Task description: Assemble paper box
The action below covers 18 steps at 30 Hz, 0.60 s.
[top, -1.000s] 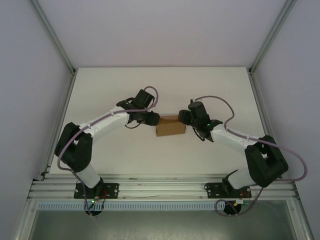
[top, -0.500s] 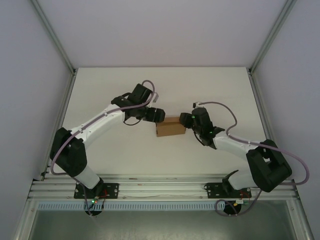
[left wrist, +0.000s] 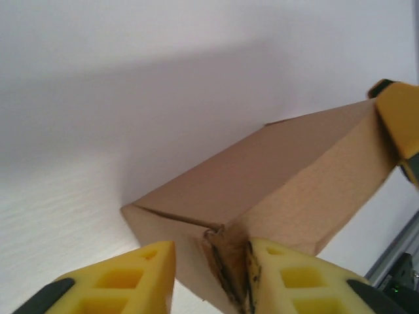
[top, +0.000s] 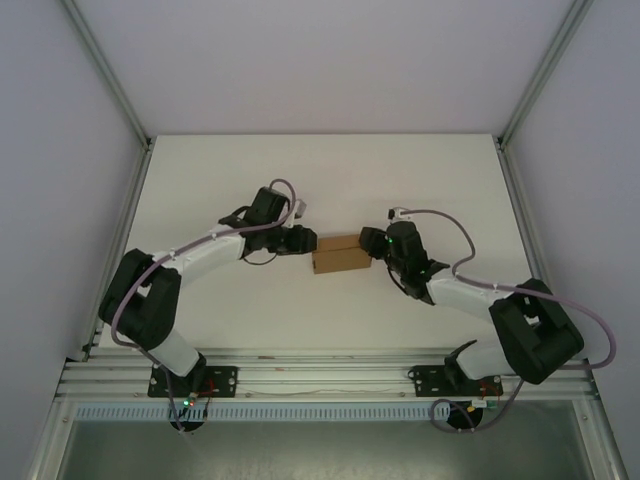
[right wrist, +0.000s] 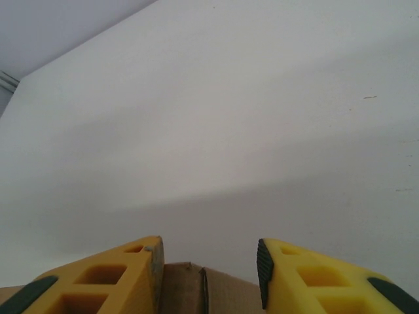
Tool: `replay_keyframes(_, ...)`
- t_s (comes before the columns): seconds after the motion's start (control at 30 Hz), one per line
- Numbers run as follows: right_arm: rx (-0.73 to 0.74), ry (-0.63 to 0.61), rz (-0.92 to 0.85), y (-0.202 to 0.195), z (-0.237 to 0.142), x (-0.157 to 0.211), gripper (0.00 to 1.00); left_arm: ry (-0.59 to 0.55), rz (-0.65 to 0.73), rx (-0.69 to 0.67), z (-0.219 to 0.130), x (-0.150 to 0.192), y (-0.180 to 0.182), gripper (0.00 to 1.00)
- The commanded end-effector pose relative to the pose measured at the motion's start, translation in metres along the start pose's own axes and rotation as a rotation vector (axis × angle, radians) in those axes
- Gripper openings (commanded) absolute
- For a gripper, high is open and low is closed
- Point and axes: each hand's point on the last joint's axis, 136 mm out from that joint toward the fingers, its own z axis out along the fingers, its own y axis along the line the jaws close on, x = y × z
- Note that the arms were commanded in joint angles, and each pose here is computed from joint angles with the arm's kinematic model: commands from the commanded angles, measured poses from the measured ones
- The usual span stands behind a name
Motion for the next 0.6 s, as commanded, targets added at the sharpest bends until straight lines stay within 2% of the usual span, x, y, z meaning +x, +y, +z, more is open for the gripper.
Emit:
replay_keyframes(0.0,0.181,0.261,-0.038,-0.062,-0.006,0.084,0.37,0.103,-0.098,-0.074,0.025,0.049,0.044,0.23)
replay_keyframes(0.2,0.139,0.231,-0.033,-0.069,-0.012,0.096,0.26,0.067,-0.1,-0.045,0.026,0.065,0.052,0.13)
replay_keyframes(0.27,0.118,0.228,-0.051,-0.067,-0.012,0.098,0.22,0.066,-0.088,-0.046,0.027,0.068,0.054,0.07)
replay_keyframes(0.33,0.111,0.206,-0.056,-0.068,-0.013,0.097,0.13,0.068,-0.073,-0.039,0.029,0.069,0.052,0.04)
replay_keyframes(0.43,0.101,0.168,-0.049,-0.069,-0.017,0.093,0.11,0.059,-0.048,-0.031,0.029,0.067,0.047,0.02)
replay_keyframes(0.5,0.089,0.16,-0.044,-0.065,-0.02,0.089,0.12,0.044,-0.034,-0.028,0.026,0.063,0.042,0.02)
replay_keyframes(0.53,0.081,0.155,-0.043,-0.063,-0.022,0.086,0.14,0.034,-0.026,-0.029,0.023,0.06,0.04,0.06)
replay_keyframes(0.57,0.077,0.151,-0.043,-0.061,-0.023,0.083,0.17,0.022,-0.017,-0.032,0.02,0.055,0.037,0.16)
